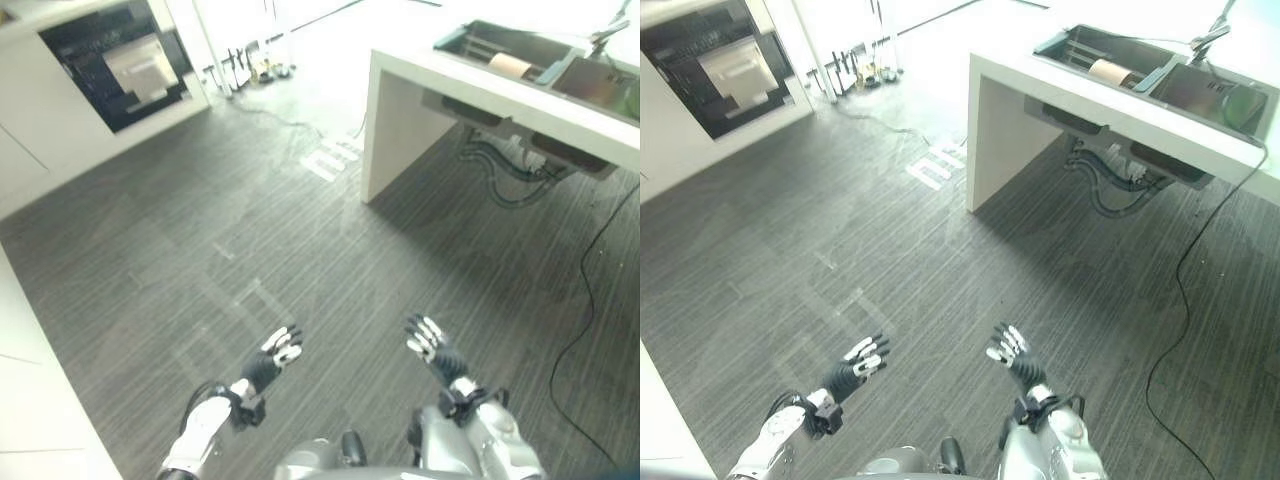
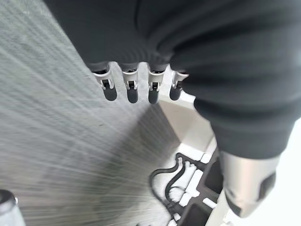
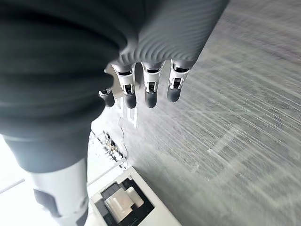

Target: Place the dishes in the dishwasher.

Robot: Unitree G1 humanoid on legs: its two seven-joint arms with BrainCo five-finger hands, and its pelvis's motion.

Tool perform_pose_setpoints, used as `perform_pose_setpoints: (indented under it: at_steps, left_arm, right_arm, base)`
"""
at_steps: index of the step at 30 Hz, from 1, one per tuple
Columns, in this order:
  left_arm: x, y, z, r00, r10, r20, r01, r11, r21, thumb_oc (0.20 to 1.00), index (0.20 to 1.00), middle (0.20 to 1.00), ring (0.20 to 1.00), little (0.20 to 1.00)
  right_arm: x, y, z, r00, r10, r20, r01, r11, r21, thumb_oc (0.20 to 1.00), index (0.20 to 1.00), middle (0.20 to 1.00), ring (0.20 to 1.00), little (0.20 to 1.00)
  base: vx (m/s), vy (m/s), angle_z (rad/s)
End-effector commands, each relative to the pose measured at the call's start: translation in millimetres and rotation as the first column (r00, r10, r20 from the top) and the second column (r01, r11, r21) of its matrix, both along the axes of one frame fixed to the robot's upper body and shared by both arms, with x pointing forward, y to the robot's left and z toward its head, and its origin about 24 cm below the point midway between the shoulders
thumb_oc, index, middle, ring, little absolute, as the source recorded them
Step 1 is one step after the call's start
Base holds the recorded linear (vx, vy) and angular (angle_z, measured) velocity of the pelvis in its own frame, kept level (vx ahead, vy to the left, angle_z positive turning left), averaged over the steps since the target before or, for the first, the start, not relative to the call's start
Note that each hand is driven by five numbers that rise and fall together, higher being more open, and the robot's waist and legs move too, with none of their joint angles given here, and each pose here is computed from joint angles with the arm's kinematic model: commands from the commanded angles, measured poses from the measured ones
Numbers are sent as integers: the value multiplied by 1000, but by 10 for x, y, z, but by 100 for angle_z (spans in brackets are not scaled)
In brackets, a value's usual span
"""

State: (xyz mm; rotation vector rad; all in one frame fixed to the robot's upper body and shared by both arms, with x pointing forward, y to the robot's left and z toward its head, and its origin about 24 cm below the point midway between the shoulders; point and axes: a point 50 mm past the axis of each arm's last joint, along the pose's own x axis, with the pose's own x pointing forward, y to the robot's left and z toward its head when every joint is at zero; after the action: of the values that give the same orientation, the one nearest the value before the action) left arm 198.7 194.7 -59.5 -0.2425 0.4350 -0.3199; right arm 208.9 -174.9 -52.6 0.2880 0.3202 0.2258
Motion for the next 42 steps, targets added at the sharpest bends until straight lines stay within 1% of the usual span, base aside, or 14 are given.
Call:
perform_pose_setpoints:
  at_steps: [1,4,10,16,19,22,26,31,35,42]
  left_arm:
    - [109,-80,68,998,-31,59,33,999,-24,1000,1000,1000,1000,1000]
    - [76,-82,28,998,-29,52,30,999,-18,1000,1000,1000,1000,1000]
    - [40,-90,2,998,-47,45,47,999,-6,1000,1000,1000,1000,1000]
    - [76,-171,-18,999,-14,39,15,999,-42,1000,1000,1000,1000,1000]
    - [104,-203,-8,998,-35,47,38,998,-56,1000,1000,1000,1000,1000]
    - [90,-222,-14,998,-34,52,37,998,-52,1000,1000,1000,1000,1000]
    - [-23,-167,-48,999,-23,44,25,998,-51,1000,1000,1000,1000,1000]
    - [-76,-101,-53,999,-12,36,14,999,-49,1000,1000,1000,1000,1000]
    - [-63,-102,-62,999,-35,31,36,999,-23,1000,1000,1000,1000,1000]
    - [-19,-59,-41,998,-50,28,49,999,2,1000,1000,1000,1000,1000]
  right_arm:
    - [48,-243,168,994,-36,101,37,999,-10,1000,1000,1000,1000,1000]
    - [29,-242,170,994,-24,109,26,1000,-15,1000,1000,1000,1000,1000]
    - [-6,-271,162,994,-43,97,45,999,-20,1000,1000,1000,1000,1000]
    - [75,-382,245,994,6,112,4,996,-88,1000,1000,1000,1000,1000]
    - [102,-422,272,993,-3,119,14,996,-90,1000,1000,1000,1000,1000]
    - [136,-386,271,994,13,113,-2,995,-104,1000,1000,1000,1000,1000]
    - [140,-326,223,995,33,92,-23,994,-111,1000,1000,1000,1000,1000]
    - [95,-298,192,996,44,83,-34,993,-116,1000,1000,1000,1000,1000]
    - [61,-326,155,996,7,84,0,996,-91,1000,1000,1000,1000,1000]
    - [47,-284,133,997,-14,80,19,998,-64,1000,1000,1000,1000,1000]
  base:
    - [618,-153,75]
    - [549,-114,65]
    - [438,-162,-19]
    - [327,-220,3]
    - [201,-117,-39]
    - [288,129,-59]
    - [253,130,-90]
    - [146,109,-98]
    - [105,121,-1]
    - [83,98,-3]
